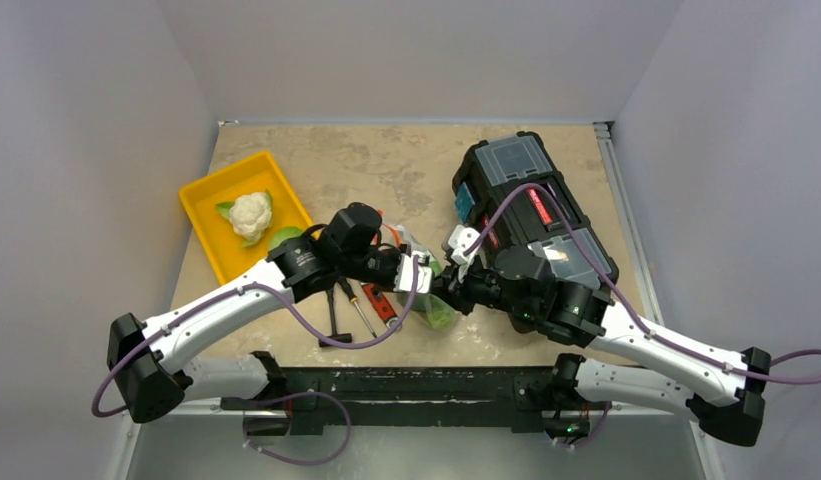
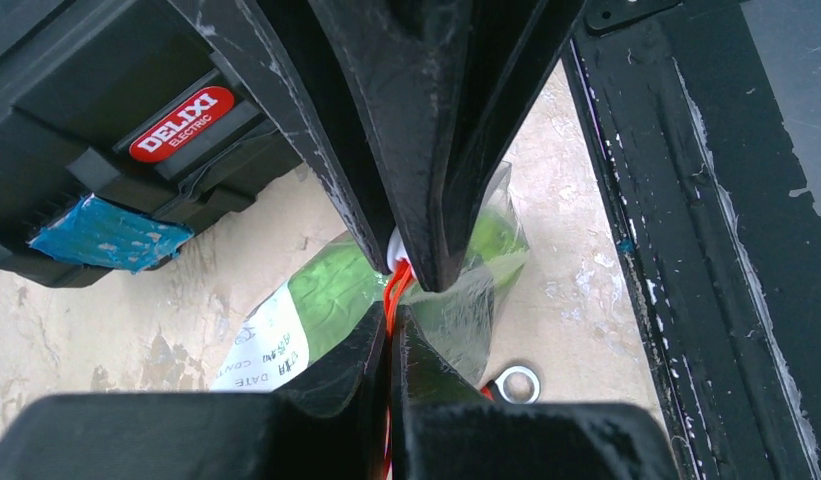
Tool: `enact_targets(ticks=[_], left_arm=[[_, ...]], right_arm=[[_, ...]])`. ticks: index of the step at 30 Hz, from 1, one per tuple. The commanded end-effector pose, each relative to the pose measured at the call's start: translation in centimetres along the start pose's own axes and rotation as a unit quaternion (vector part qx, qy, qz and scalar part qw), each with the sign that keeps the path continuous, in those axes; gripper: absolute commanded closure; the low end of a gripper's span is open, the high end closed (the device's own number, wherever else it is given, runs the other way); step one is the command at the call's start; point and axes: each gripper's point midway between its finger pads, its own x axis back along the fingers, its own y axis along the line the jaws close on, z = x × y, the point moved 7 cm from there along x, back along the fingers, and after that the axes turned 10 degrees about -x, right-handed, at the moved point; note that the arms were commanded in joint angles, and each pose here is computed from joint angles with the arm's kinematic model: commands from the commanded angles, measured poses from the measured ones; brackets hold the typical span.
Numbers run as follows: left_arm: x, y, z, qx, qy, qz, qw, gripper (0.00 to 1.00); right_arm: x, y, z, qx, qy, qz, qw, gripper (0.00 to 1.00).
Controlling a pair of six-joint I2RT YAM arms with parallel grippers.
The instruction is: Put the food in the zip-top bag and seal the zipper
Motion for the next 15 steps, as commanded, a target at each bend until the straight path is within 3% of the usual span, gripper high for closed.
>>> enact_targets(ticks=[1, 9, 11, 13, 15], left_arm=[[0.5, 0.6, -3.8, -0.048, -0.098, 0.007, 0.994, 1.0], [0.5, 0.4, -3.9, -0.052, -0.103, 0.01, 0.993, 1.0], [0.5, 0.5, -3.8, -0.051, -0.099, 0.008, 0.994, 1.0], [0.5, 0.6, -3.6, -0.05, -0.094, 0.003, 0.994, 1.0], [0.5, 0.7, -3.5, -0.05, -0.089, -0.002, 0.995, 1.0]], right_arm=[[-1.7, 0.9, -2.7, 0.035, -0.069, -0.042, 0.996, 1.0], [-3.0, 0.4, -3.0, 0.054, -0.076, -0.022, 0.995, 1.0], [-2.8, 0.3, -3.2, 0.044, -0.071, -0.014, 0.996, 0.9], [-2.2, 0.2, -3.4, 0.013, -0.054, 0.009, 0.998, 0.67], [-1.1, 0.0, -3.0, -0.01, -0.029, 0.03, 0.999, 0.59]])
